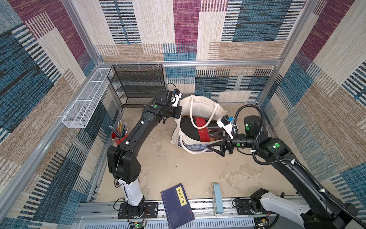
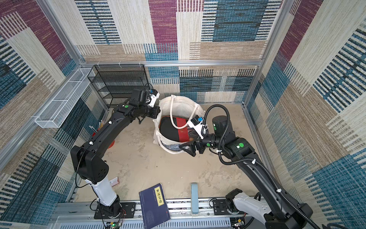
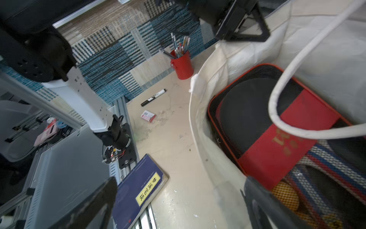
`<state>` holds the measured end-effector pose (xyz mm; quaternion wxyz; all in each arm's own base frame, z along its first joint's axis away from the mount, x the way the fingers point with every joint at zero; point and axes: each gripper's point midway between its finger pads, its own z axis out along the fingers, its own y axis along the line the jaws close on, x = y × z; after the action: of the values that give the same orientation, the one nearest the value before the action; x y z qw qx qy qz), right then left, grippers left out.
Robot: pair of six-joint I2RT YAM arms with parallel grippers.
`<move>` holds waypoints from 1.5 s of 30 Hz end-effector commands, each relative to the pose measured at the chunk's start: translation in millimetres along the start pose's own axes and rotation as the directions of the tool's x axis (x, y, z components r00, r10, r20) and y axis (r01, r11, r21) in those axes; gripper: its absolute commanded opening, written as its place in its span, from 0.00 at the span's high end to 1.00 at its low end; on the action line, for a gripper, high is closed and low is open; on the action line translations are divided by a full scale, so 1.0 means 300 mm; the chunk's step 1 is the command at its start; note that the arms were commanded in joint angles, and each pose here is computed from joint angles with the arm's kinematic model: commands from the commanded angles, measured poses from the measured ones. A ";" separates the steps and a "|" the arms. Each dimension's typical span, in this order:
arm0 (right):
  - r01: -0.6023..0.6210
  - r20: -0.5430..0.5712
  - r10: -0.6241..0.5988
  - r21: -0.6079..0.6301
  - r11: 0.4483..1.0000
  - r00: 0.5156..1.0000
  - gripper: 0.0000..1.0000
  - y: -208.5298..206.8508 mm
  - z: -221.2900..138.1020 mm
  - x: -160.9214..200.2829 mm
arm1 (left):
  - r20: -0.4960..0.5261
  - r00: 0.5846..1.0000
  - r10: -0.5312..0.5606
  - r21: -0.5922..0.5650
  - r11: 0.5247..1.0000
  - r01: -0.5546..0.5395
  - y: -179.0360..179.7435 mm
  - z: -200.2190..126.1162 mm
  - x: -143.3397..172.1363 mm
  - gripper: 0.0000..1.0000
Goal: Remove the ping pong set from the canvas bag
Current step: Adjust the canvas bag at the center of the board.
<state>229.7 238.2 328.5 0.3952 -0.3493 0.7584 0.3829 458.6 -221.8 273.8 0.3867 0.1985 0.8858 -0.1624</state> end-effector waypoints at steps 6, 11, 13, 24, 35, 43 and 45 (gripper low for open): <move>-0.270 0.060 0.263 0.225 0.936 0.963 0.01 -0.276 0.138 -0.096 | 0.062 0.998 -0.014 0.054 0.998 0.011 -0.036 -0.044 -0.025 1.00; -0.392 0.125 0.372 0.249 0.886 0.920 0.01 -0.375 0.122 -0.044 | 0.098 0.995 -0.025 0.083 0.996 0.017 -0.057 -0.076 -0.038 1.00; -0.429 0.141 0.406 0.239 0.871 0.903 0.01 -0.406 0.116 -0.017 | 0.097 0.995 -0.024 0.093 0.996 0.015 -0.062 -0.075 -0.034 1.00; -0.477 0.168 0.459 0.091 0.874 0.873 0.01 -0.468 0.244 -0.006 | 0.115 0.993 -0.026 0.151 0.988 0.008 -0.092 -0.057 -0.011 1.00; -0.306 0.265 0.301 -0.021 0.952 0.916 0.01 -0.384 0.195 -0.210 | 0.121 0.992 -0.016 0.189 0.982 -0.007 -0.111 -0.046 -0.002 1.00; -0.164 0.318 0.148 0.025 0.986 0.936 0.01 -0.418 0.145 -0.444 | 0.132 0.991 0.000 0.220 0.975 -0.029 -0.132 -0.045 0.013 1.00; -0.152 0.319 0.119 0.081 0.985 0.940 0.01 -0.503 0.143 -0.479 | 0.136 0.991 0.008 0.232 0.972 -0.040 -0.142 -0.053 0.020 1.00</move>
<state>410.2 247.2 397.4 0.4956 -0.2079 0.7124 0.4513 430.3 -243.5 276.3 0.4103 0.2194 0.8469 -0.2572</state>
